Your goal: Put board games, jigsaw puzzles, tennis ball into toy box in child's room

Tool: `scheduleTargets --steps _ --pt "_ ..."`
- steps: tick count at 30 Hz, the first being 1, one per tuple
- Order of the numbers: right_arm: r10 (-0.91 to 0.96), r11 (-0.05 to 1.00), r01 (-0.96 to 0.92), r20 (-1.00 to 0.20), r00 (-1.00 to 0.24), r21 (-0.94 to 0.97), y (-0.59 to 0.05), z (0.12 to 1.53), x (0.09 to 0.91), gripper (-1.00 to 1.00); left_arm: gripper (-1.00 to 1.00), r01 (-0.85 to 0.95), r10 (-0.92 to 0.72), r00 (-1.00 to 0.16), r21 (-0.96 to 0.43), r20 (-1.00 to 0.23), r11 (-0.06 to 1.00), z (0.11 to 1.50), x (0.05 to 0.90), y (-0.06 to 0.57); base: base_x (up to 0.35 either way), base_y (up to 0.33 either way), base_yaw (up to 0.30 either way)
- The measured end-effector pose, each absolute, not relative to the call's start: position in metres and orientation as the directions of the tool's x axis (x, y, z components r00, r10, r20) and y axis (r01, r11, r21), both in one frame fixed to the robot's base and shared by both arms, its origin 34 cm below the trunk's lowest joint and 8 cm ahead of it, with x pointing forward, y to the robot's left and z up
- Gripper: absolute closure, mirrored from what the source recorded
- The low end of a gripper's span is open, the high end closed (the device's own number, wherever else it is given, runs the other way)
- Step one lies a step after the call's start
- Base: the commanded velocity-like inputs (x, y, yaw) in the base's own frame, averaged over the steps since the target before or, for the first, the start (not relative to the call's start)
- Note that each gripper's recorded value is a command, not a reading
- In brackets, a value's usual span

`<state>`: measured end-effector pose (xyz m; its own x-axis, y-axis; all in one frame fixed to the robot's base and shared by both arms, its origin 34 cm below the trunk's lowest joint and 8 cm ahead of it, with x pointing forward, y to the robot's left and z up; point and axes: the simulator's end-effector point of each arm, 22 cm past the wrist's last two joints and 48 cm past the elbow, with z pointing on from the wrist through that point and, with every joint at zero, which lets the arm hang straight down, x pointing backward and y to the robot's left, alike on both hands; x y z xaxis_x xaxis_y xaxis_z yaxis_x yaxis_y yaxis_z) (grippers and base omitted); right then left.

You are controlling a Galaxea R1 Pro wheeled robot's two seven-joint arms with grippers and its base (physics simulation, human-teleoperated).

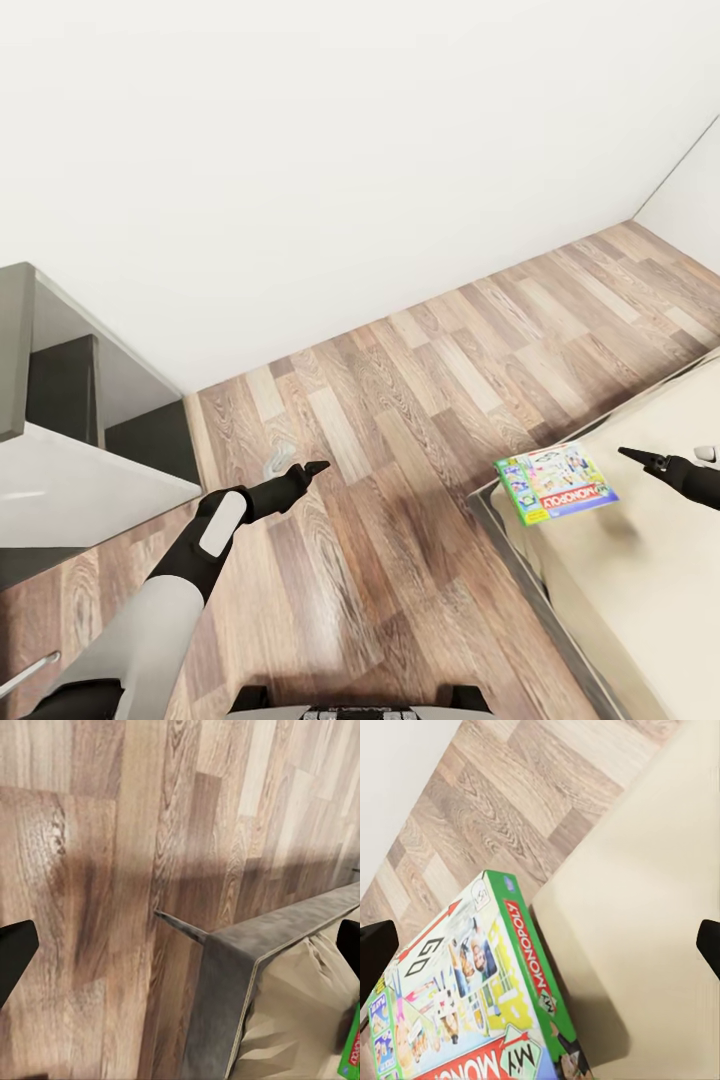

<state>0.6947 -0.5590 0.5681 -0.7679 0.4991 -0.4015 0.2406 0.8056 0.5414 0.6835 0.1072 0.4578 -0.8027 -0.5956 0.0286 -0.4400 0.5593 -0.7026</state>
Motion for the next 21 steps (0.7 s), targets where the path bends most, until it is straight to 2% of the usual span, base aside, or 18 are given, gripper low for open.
scheduleTargets --steps 21 --pt "0.499 0.806 0.241 -0.401 -0.768 0.541 -0.559 0.551 0.693 -1.00 -1.00 -0.438 -0.595 -0.803 -0.704 0.027 0.559 0.442 0.683 0.107 0.000 0.000 0.000"
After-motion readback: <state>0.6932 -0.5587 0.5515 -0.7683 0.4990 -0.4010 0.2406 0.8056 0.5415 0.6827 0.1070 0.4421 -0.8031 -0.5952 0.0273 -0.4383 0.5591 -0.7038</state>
